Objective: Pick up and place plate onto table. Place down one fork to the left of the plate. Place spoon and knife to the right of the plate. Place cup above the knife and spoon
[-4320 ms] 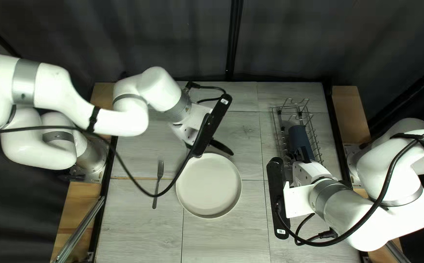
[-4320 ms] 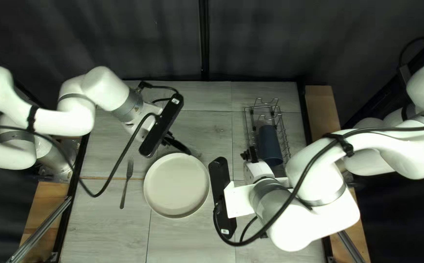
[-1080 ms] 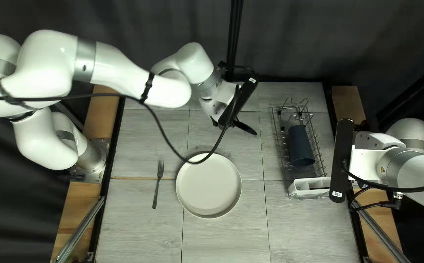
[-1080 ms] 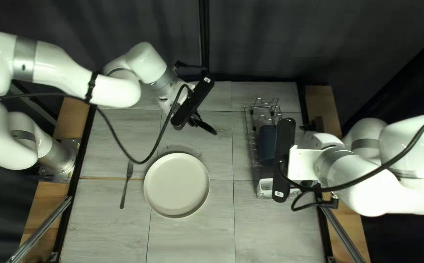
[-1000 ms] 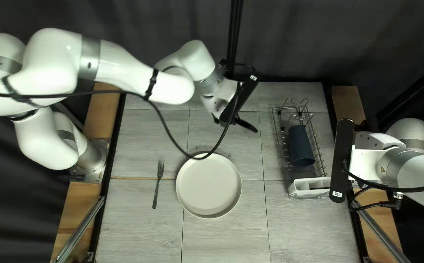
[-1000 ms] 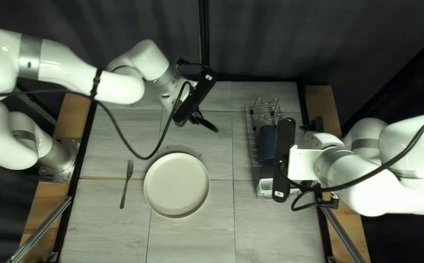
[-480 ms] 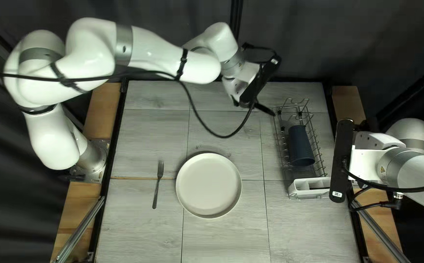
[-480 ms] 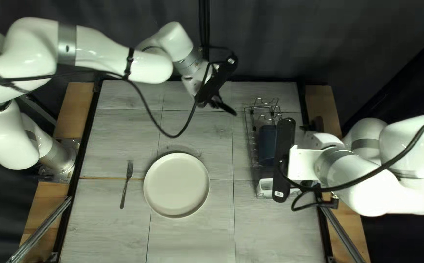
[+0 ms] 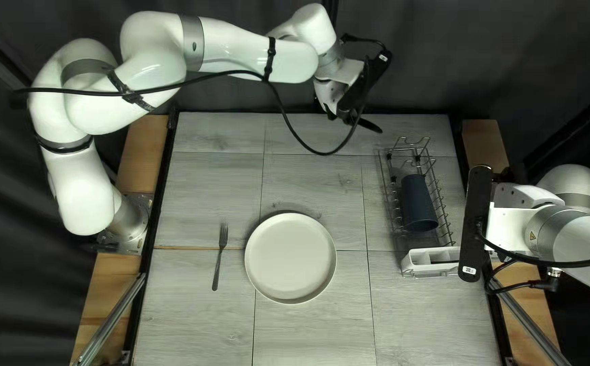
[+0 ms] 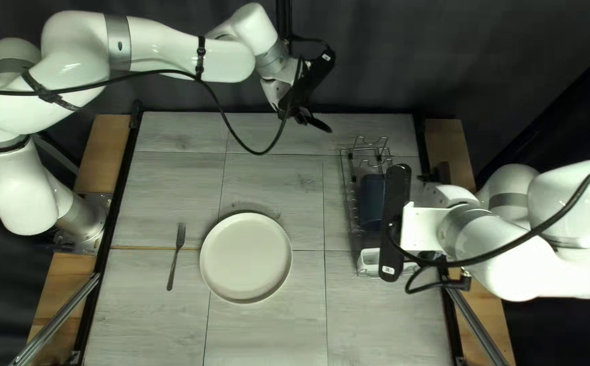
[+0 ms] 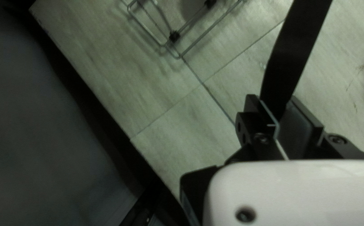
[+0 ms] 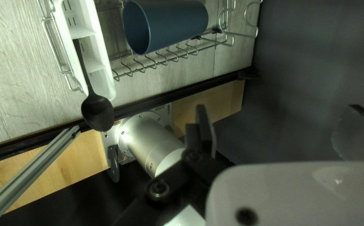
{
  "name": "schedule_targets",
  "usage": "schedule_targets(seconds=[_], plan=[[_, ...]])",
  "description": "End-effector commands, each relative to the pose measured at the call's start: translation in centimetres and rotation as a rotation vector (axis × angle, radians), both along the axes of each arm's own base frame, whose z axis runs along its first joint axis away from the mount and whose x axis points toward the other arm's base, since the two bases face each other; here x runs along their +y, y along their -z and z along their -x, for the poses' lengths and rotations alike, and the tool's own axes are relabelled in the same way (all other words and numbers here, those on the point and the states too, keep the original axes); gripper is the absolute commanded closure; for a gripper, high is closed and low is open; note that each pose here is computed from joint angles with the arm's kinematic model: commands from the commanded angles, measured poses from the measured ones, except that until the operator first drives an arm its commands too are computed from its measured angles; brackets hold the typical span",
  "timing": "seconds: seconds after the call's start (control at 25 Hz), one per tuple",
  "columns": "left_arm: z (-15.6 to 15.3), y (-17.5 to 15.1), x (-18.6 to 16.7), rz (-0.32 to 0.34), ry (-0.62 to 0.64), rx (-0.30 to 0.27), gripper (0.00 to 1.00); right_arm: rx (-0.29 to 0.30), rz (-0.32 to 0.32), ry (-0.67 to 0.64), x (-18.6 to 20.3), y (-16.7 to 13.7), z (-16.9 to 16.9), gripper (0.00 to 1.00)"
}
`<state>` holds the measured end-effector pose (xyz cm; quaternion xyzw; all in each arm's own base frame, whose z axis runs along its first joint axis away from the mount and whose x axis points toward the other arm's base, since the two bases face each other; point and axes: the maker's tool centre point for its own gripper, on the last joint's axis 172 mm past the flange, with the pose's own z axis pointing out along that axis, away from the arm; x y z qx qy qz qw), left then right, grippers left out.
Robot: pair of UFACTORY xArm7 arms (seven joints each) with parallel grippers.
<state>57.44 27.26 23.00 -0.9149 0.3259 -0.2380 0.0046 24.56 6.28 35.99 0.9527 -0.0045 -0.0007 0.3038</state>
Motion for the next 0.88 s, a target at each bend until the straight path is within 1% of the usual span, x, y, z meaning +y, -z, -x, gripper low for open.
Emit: schedule_targets(seconds=[0.04, 0.16, 0.28, 0.4, 0.52, 0.64, 0.72, 0.88], plan=[[1.9, -0.7, 0.9, -0.011, 0.020, 0.002, 1.00, 0.000, 0.000, 0.000, 0.0, 0.0, 0.0, 0.00], [3.0, -1.2, 2.0, -0.023, 0.045, -0.004, 1.00, 0.000, 0.000, 0.000, 0.0, 0.0, 0.0, 0.00], [2.8, -1.7, 3.0, -0.034, 0.077, -0.022, 1.00, 0.000, 0.000, 0.000, 0.0, 0.0, 0.0, 0.00], [1.6, -2.4, 3.8, -0.047, 0.134, -0.057, 1.00, 0.000, 0.000, 0.000, 0.0, 0.0, 0.0, 0.00], [-0.6, -3.1, 5.2, -0.058, 0.211, -0.095, 1.00, 0.000, 0.000, 0.000, 0.0, 0.0, 0.0, 0.00], [-1.2, -3.1, 6.2, -0.052, 0.277, -0.118, 1.00, 0.000, 0.000, 0.000, 0.0, 0.0, 0.0, 0.00], [-0.9, -3.0, 6.3, -0.042, 0.310, -0.132, 1.00, 0.000, 0.000, 0.000, 0.0, 0.0, 0.0, 0.00], [-0.7, -2.6, 5.2, -0.026, 0.357, -0.154, 1.00, 0.000, 0.000, 0.000, 0.0, 0.0, 0.0, 0.00]])
